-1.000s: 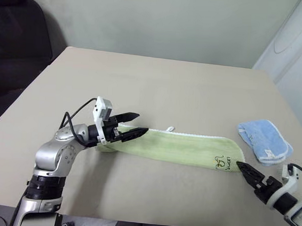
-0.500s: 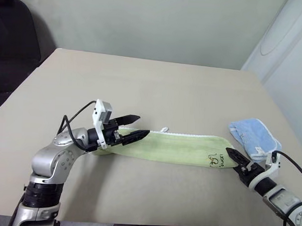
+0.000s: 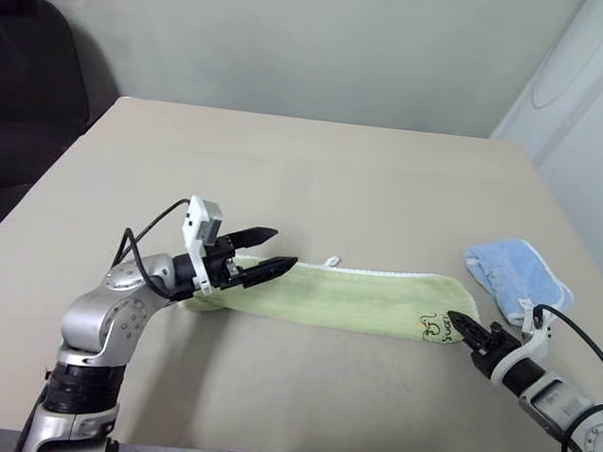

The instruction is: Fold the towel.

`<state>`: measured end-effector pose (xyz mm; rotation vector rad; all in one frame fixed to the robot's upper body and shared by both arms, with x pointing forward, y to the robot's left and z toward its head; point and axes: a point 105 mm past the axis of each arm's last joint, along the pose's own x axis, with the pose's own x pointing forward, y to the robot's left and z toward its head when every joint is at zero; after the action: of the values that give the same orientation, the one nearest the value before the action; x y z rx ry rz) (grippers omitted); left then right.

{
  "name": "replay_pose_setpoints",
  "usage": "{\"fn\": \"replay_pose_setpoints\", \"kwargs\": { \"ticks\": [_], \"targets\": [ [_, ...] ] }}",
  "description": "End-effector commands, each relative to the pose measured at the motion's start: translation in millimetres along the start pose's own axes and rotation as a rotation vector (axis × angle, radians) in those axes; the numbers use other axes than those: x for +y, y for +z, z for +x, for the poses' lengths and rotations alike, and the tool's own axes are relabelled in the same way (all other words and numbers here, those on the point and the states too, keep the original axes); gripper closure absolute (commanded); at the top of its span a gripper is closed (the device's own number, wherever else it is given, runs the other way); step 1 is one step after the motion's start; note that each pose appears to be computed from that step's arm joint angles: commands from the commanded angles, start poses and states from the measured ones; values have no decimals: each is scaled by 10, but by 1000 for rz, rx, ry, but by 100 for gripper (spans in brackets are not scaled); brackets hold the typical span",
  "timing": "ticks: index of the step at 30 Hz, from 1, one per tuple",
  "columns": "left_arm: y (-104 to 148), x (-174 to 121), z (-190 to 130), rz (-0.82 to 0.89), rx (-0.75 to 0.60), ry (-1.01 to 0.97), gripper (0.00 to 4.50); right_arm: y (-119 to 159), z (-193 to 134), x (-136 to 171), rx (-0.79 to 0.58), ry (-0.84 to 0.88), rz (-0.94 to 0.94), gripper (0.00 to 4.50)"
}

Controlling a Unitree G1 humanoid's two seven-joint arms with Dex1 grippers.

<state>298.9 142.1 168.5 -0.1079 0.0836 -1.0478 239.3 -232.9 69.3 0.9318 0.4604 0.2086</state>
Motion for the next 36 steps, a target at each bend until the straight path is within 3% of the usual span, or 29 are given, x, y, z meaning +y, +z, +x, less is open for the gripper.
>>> {"fn": "replay_pose_setpoints", "kwargs": {
  "ticks": [1, 8, 14, 18, 26, 36],
  "targets": [
    [91, 10, -15, 28, -36, 5, 0, 216, -183, 208, -32, 32, -185, 445],
    [55, 25, -21, 16, -44, 19, 0, 608, -479, 361, -42, -10, -491, 445],
    [47, 13, 44, 15, -52, 7, 0, 754, -472, 446, 55, -60, -772, 445],
    [44, 8, 60, 15, -56, 5, 0, 810, -414, 696, 95, 3, -924, 445],
    [29, -3, 102, 11, -71, 8, 0, 391, -181, 1082, 315, 188, -1120, 445],
    [29, -16, 162, 10, -97, 9, 0, -244, 302, 1307, 481, 371, -1123, 445]
  ]
}}
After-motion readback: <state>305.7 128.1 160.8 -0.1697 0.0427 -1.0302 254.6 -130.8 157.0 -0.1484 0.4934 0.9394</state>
